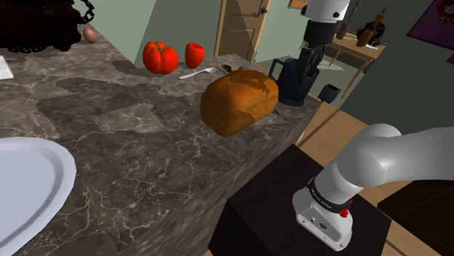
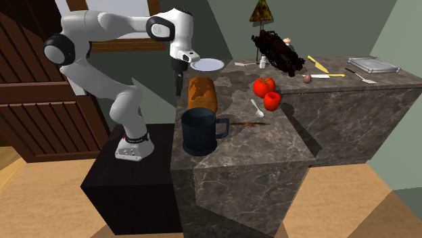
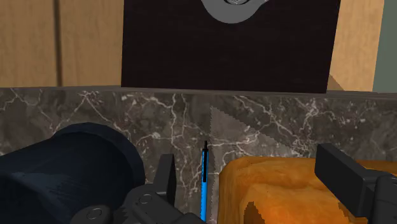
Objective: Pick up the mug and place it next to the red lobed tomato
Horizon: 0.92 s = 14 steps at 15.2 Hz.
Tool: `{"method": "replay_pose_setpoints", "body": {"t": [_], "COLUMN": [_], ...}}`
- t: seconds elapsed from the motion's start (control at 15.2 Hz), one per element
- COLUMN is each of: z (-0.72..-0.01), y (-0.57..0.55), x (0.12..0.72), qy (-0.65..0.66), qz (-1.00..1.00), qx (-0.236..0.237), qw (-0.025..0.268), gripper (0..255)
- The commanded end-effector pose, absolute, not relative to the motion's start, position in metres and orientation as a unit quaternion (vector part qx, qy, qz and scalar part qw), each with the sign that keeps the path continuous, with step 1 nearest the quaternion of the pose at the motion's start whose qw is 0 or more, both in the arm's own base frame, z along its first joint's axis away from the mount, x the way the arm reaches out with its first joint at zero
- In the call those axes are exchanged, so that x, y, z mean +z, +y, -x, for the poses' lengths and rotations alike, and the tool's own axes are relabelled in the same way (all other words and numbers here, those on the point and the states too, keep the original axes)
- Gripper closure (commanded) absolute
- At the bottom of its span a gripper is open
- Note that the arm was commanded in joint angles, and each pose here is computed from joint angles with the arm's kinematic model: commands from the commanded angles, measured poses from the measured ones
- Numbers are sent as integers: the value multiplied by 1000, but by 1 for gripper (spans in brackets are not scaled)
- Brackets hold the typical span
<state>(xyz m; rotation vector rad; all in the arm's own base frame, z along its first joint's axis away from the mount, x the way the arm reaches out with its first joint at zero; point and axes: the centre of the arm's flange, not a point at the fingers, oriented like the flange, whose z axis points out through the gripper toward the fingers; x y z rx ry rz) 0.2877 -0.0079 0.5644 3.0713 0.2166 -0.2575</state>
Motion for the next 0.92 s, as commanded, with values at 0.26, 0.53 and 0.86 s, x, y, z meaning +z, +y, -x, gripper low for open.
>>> {"method": "replay_pose_setpoints", "body": {"t": [0.26,0.53,0.86], "z": [-313,-339,-368], "y": [-52,-95,-140], "x": [562,560,558], "qy": [82,94,107], "qz": [-995,-995,-994], "qx": [-55,-26,5], "qw": [17,8,-1], "gripper": [0,0,0]}}
